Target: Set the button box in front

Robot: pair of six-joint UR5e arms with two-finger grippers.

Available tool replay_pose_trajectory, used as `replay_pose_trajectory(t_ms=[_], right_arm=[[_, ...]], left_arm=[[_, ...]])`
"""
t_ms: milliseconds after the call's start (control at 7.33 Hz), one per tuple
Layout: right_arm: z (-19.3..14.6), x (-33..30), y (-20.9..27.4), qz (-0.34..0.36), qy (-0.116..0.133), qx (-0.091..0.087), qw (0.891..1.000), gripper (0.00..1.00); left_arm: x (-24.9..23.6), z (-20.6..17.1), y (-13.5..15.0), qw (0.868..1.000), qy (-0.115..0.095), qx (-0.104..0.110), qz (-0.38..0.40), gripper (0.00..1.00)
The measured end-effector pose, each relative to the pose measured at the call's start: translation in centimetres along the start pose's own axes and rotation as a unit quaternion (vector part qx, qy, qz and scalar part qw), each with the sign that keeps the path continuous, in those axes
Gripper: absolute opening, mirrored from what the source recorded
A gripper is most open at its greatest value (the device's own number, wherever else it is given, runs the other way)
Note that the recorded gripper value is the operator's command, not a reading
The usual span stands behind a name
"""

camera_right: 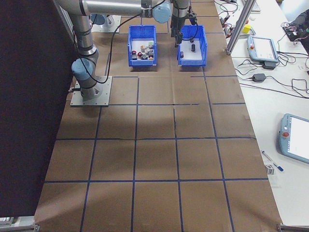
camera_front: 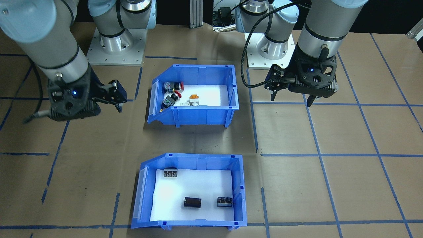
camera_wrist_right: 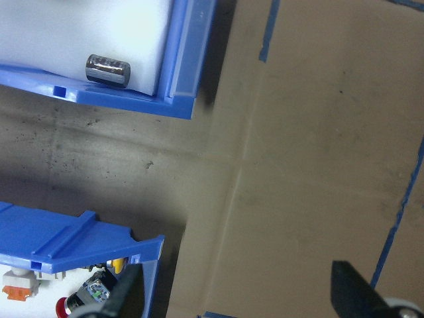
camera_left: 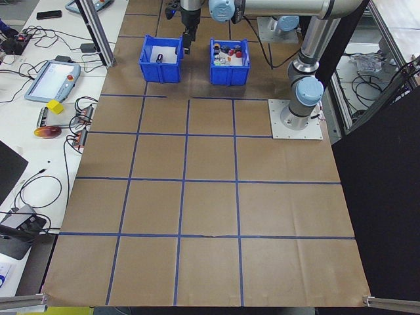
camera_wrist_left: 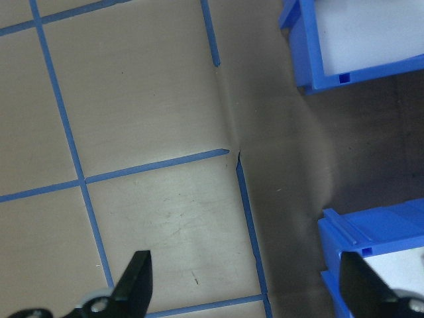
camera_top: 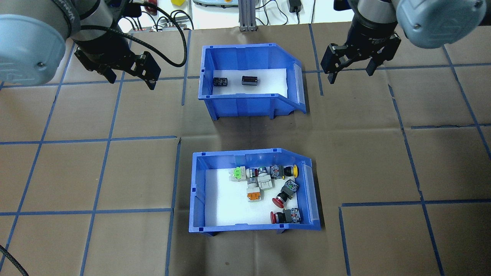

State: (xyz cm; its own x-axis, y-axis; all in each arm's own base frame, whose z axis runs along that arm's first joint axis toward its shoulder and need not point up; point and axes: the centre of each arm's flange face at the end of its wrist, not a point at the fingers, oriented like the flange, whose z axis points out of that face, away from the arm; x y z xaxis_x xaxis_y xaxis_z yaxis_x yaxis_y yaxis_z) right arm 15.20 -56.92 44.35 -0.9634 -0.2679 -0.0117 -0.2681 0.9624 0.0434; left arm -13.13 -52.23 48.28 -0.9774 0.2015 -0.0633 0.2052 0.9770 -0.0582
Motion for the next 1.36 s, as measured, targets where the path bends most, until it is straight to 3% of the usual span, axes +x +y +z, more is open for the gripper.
replay_pose_trajectory(t_ms=[273, 409, 545, 955, 1227, 1364], right_arm=[[1.5, -3.4, -4.9, -0.106, 0.001, -0.003, 0.994, 1.00], [2.1, -5.8, -7.2, -0.168, 0.003, -0.002, 0.986, 1.00], [2.8, -8.1, -9.0, -0.240, 0.005, -0.001, 0.971, 1.00], [5.1, -13.9, -11.3, -0.419, -0.002, -0.006, 0.908, 1.00], [7.1, -17.6, -11.3, -0.496, -0.005, -0.017, 0.868, 1.00], [8.3, -19.1, -11.6, -0.518, -0.004, -0.017, 0.855, 1.00]], left_arm=[[-0.1, -0.1, 0.1, 1.000, -0.007, 0.003, 0.000, 0.99], [0.0, -0.2, 0.2, 1.000, -0.007, 0.004, 0.000, 0.99], [0.1, -0.3, 0.1, 1.000, -0.006, 0.006, -0.001, 0.99], [0.9, 1.0, 0.0, 1.000, 0.018, -0.002, -0.020, 0.99], [2.4, 1.8, 1.5, 0.992, 0.028, -0.015, -0.119, 0.99], [4.2, 2.4, 2.9, 0.985, 0.031, -0.026, -0.170, 0.99]])
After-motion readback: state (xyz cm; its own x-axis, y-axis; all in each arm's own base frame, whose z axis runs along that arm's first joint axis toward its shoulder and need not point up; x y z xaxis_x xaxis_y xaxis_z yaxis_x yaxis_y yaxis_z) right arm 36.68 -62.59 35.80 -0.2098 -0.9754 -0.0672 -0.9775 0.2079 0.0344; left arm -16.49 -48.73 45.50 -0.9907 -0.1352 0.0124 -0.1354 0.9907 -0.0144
